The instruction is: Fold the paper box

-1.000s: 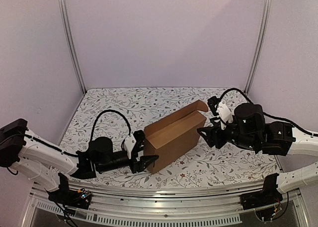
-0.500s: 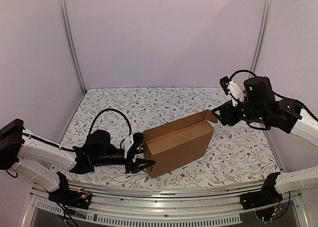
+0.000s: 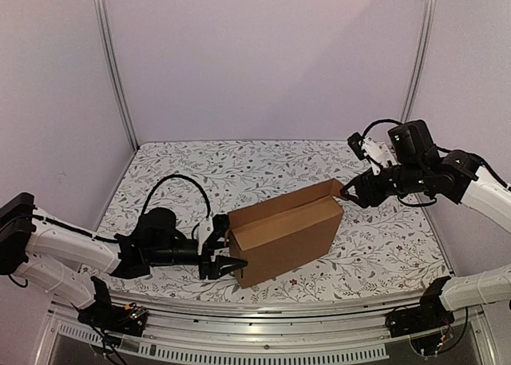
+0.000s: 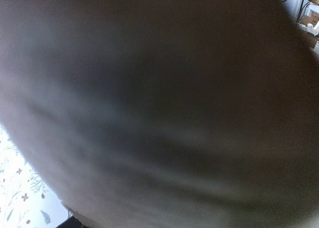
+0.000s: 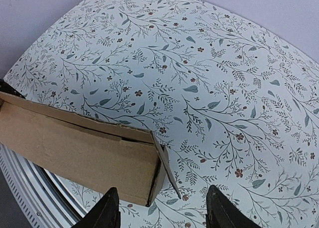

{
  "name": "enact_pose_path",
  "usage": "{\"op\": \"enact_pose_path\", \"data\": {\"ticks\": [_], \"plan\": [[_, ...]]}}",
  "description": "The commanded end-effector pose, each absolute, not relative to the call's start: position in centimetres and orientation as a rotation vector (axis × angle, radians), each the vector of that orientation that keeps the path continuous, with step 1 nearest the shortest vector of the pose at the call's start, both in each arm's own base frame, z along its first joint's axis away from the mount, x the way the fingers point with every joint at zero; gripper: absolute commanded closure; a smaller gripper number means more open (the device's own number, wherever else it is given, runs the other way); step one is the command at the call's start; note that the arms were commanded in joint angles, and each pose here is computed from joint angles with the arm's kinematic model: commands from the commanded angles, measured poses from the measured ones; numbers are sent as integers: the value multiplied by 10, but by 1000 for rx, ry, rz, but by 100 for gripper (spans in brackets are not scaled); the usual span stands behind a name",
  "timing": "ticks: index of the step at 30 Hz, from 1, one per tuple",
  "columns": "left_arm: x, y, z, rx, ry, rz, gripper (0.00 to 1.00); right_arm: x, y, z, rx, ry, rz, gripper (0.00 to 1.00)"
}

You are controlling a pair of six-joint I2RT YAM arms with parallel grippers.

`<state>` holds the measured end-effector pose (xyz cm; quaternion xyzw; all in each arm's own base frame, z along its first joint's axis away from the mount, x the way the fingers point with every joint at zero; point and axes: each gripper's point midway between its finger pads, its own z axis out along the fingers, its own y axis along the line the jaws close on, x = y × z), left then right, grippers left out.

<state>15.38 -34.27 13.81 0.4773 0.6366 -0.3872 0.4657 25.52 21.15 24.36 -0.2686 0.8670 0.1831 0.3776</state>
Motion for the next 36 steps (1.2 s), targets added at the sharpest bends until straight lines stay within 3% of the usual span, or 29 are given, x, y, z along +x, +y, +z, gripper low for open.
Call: {"op": "enact_pose_path", "data": {"ticks": [1,12,18,24,36], "plan": [[148,-334,115,1225,1664,-955,75,258,219,244,-735,2226,488,44],[148,-334,115,1224,1667,-952,75,270,222,247,-762,2214,431,64],[150,-333,115,1217,1670,-945,75,269,221,237,-780,2240,421,66],[150,-333,117,1216,1667,-946,75,270,220,229,-785,2264,411,75],[154,-333,120,1185,1672,-941,76,266,225,226,-798,2286,449,100]]}}
